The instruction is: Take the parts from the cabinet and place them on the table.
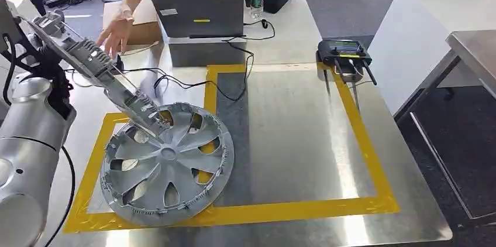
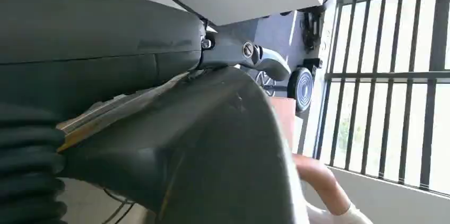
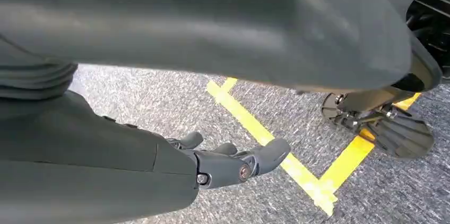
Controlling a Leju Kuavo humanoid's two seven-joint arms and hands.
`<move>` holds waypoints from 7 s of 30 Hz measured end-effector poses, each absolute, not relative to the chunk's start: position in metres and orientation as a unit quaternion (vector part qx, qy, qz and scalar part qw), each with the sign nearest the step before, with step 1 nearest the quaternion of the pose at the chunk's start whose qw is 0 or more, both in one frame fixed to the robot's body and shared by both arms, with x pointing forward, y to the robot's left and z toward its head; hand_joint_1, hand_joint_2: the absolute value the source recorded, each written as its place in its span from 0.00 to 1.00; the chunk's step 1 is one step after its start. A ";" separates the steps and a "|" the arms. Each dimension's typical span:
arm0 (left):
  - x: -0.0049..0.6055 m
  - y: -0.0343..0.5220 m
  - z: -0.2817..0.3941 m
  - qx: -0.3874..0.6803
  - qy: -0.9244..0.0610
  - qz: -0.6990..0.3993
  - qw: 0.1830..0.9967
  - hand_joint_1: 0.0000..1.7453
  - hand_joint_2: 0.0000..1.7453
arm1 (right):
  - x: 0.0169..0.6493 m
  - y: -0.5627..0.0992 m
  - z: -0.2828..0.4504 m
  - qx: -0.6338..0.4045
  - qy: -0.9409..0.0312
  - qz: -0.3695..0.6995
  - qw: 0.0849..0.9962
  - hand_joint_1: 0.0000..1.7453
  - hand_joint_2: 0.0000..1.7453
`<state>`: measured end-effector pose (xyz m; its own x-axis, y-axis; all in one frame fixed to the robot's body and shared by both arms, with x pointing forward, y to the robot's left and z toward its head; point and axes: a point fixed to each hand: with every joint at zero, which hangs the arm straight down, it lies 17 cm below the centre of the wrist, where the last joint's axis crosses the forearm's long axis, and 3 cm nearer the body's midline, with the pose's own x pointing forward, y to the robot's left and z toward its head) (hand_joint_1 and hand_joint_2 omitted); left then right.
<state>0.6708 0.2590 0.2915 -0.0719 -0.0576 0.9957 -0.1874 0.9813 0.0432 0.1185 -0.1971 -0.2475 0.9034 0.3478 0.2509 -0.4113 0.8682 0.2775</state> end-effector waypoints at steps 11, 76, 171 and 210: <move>0.670 0.257 0.292 0.093 -0.733 0.044 0.672 0.00 0.00 | 0.119 -0.197 -0.247 0.165 -0.099 0.194 0.962 0.00 0.00; 0.670 0.265 0.291 0.121 -0.726 0.046 0.675 0.00 0.00 | 0.117 -0.197 -0.248 0.164 -0.097 0.197 0.962 0.00 0.00; 0.669 0.239 0.298 0.114 -0.748 -0.012 0.653 0.00 0.00 | 0.164 -0.202 -0.237 0.155 -0.131 0.198 0.959 0.00 0.00; 0.670 0.231 0.314 0.108 -0.761 -0.019 0.640 0.00 0.00 | 0.172 -0.201 -0.235 0.156 -0.142 0.197 0.958 0.00 0.00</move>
<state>0.6700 0.2313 0.3137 -0.1579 -0.1887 0.9693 -0.1413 0.9758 0.1670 0.1722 -0.2008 -0.2348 0.8822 0.3334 0.3326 -0.4216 0.8738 0.2424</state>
